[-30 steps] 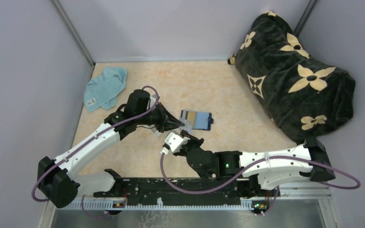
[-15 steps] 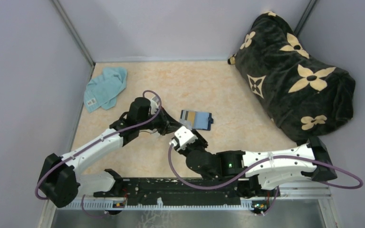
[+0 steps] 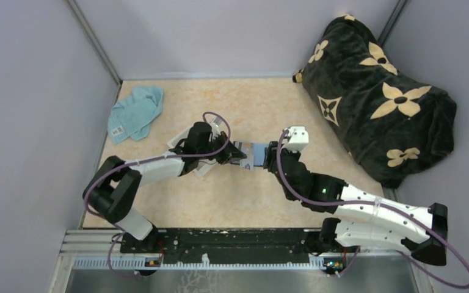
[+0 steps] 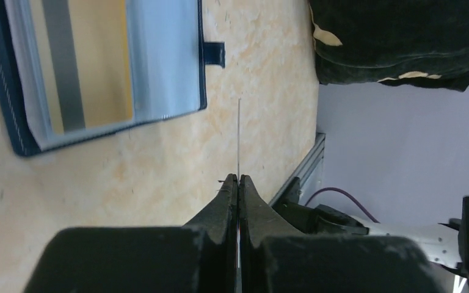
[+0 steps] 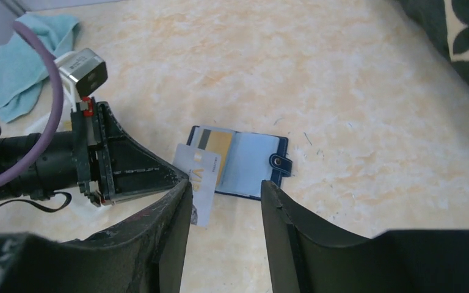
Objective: Put the credit cards into the card holder
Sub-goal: Pick up the credit card from the storage box, then insert the credit card into the card holder.
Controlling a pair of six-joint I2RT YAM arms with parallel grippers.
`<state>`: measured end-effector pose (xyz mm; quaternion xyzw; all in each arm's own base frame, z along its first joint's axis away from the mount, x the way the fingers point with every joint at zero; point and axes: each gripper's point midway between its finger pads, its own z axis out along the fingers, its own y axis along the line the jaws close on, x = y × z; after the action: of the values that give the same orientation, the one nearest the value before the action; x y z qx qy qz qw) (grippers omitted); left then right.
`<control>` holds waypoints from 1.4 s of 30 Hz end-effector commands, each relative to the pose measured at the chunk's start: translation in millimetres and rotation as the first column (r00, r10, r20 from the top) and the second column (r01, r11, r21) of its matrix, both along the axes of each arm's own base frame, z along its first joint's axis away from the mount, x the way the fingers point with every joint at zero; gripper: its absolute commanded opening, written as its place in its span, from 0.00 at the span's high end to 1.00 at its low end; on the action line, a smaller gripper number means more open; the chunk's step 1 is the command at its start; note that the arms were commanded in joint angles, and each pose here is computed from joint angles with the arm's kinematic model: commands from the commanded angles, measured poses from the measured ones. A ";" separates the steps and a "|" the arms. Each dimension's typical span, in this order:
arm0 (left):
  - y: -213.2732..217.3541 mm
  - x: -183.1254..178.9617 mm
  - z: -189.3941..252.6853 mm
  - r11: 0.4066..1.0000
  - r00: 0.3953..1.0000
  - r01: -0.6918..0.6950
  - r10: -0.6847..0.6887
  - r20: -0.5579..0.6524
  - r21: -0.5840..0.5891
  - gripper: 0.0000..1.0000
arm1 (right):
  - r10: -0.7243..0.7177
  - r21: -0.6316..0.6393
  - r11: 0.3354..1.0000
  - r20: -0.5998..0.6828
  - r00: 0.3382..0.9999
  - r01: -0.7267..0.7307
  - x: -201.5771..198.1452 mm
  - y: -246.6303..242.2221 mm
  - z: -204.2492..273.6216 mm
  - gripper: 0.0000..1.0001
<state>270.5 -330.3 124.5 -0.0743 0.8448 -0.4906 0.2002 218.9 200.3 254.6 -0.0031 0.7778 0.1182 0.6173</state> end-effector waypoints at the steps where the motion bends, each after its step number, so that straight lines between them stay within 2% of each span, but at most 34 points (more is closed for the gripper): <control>1: -20.5 29.2 20.9 0.990 0.961 0.132 -0.118 0.248 -0.041 1.00 | 0.011 0.140 0.990 -0.105 0.994 0.003 20.7 2.1 -18.3 0.55; 5: -18.8 43.9 5.6 0.985 0.948 0.170 -0.153 0.280 -0.034 1.00 | 0.026 0.181 0.983 -0.187 0.982 0.008 42.3 7.8 -42.2 0.61; 10: -10.4 53.8 -15.6 0.980 0.941 0.196 -0.182 0.286 -0.024 1.00 | 0.028 0.183 0.983 -0.266 0.964 0.022 66.1 19.2 -69.0 0.75; 14: -7.6 56.8 -24.6 0.977 0.939 0.211 -0.194 0.285 -0.032 1.00 | 0.030 0.189 0.982 -0.301 0.953 0.029 82.5 29.9 -86.2 0.90; 18: -5.6 59.5 -33.9 0.976 0.938 0.218 -0.201 0.283 -0.028 1.00 | 0.016 0.175 0.984 -0.333 0.943 0.045 94.6 37.8 -101.8 1.00; 26: -2.1 64.3 -55.1 0.978 0.950 0.204 -0.185 0.251 -0.052 1.00 | -0.008 0.146 0.987 -0.396 0.918 0.071 111.6 43.2 -132.3 1.00; 42: -1.7 89.3 -73.3 0.989 0.964 0.148 -0.138 0.227 -0.027 1.00 | -0.040 0.139 0.983 -0.458 0.888 0.116 129.4 24.7 -160.4 1.00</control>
<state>347.1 -332.2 49.8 0.0412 0.8110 -0.5303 0.2437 328.9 216.4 74.3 0.0909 0.9033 0.1254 0.4002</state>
